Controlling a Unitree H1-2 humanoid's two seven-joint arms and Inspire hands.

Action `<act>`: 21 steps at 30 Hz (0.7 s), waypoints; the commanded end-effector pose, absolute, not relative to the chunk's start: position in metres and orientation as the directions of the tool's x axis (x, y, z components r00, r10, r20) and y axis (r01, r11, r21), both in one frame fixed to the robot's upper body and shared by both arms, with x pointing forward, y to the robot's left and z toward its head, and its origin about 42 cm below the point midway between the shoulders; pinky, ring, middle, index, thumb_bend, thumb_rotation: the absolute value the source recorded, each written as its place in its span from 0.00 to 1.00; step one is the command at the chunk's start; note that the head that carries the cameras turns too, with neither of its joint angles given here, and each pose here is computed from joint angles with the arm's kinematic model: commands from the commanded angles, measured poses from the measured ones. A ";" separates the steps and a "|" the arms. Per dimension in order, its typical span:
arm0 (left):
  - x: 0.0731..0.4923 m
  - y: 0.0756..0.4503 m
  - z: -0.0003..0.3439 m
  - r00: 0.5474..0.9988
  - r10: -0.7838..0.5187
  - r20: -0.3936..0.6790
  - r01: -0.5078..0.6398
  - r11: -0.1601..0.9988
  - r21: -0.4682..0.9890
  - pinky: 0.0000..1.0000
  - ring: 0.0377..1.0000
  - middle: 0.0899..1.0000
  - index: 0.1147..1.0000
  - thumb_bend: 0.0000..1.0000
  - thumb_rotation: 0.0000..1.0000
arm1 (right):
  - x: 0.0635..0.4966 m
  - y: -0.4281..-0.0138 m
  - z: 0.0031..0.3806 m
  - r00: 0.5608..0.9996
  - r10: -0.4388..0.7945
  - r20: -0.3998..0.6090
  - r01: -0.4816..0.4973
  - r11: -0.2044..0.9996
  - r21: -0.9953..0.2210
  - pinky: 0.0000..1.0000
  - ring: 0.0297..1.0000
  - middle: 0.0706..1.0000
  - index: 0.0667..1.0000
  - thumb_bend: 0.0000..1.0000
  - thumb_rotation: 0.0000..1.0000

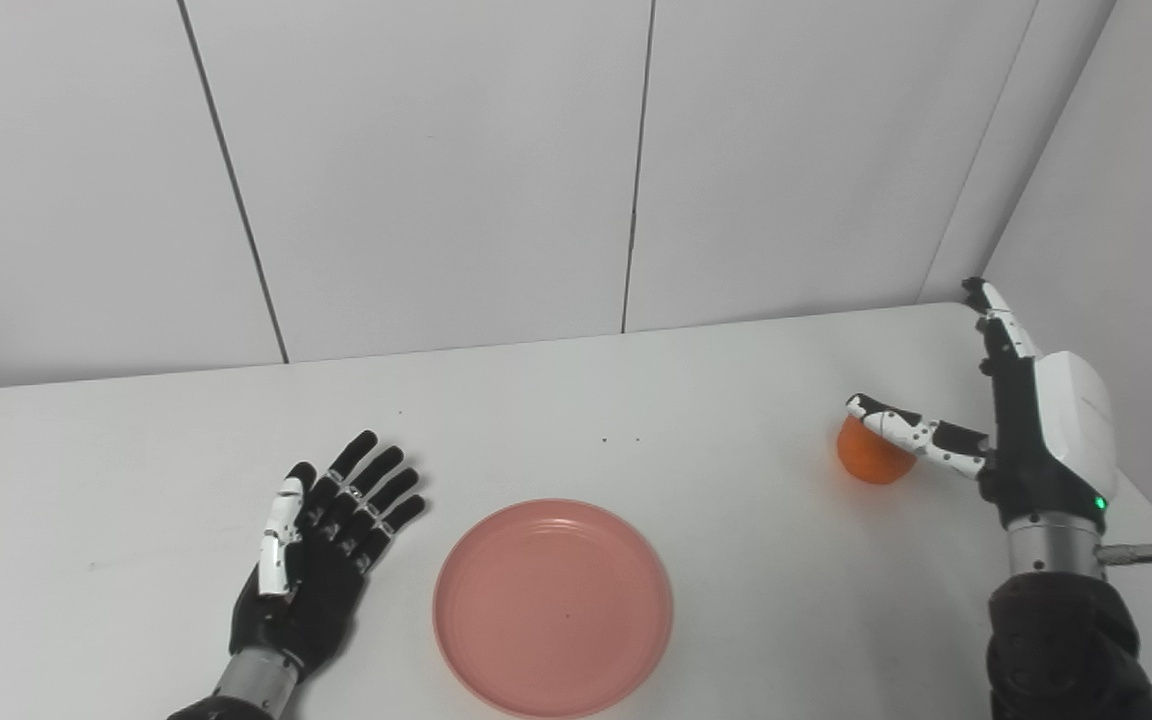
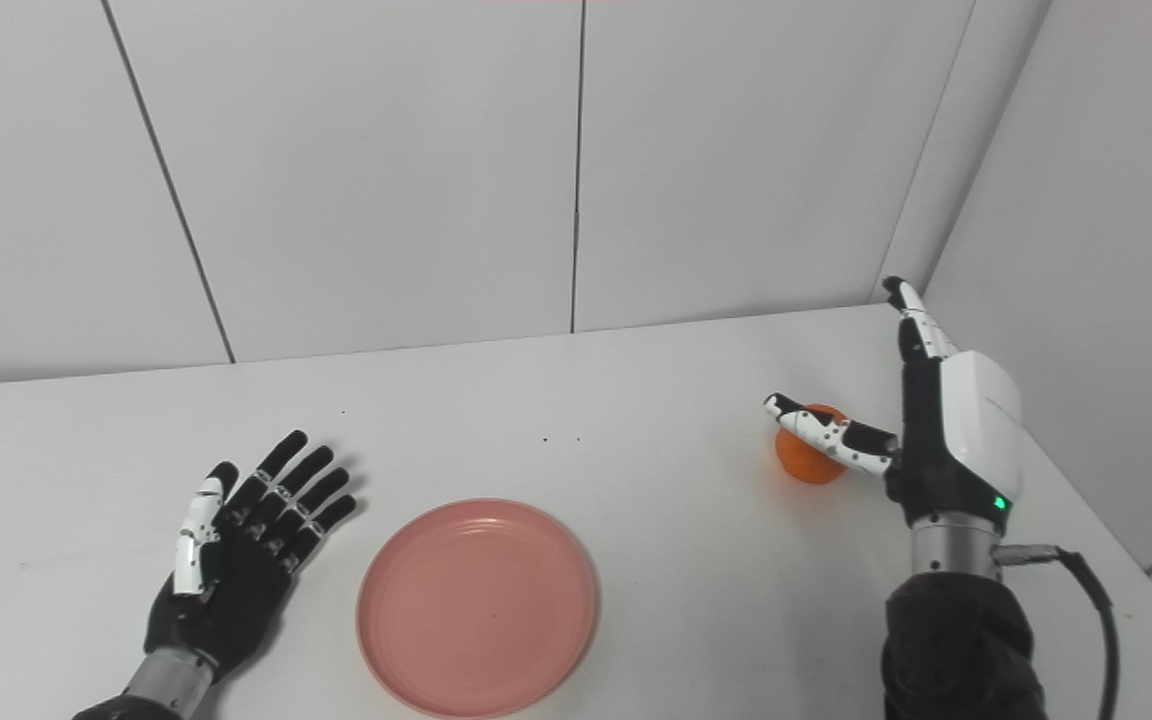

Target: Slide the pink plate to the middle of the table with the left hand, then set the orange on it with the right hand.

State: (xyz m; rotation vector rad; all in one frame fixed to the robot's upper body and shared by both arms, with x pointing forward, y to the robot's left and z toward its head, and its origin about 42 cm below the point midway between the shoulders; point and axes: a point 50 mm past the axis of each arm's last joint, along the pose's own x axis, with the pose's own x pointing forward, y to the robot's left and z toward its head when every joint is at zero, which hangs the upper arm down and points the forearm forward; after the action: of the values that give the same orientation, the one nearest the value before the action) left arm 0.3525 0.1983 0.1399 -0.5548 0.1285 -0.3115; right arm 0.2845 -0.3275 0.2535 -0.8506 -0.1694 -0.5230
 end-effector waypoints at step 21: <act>0.354 0.218 0.128 0.943 -0.321 -0.089 0.220 0.800 -0.558 0.81 0.81 0.81 0.81 0.31 1.00 | 0.316 -0.341 0.234 0.904 -0.380 0.197 0.390 0.538 -0.747 0.76 0.86 0.90 0.91 1.00 0.45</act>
State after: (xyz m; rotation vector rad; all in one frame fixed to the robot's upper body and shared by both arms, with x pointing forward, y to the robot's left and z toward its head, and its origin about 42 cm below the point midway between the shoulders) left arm 0.3570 0.2101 0.1381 -0.5799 0.1230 -0.3331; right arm 0.3094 -0.3369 0.2157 -0.8687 0.0510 -0.4222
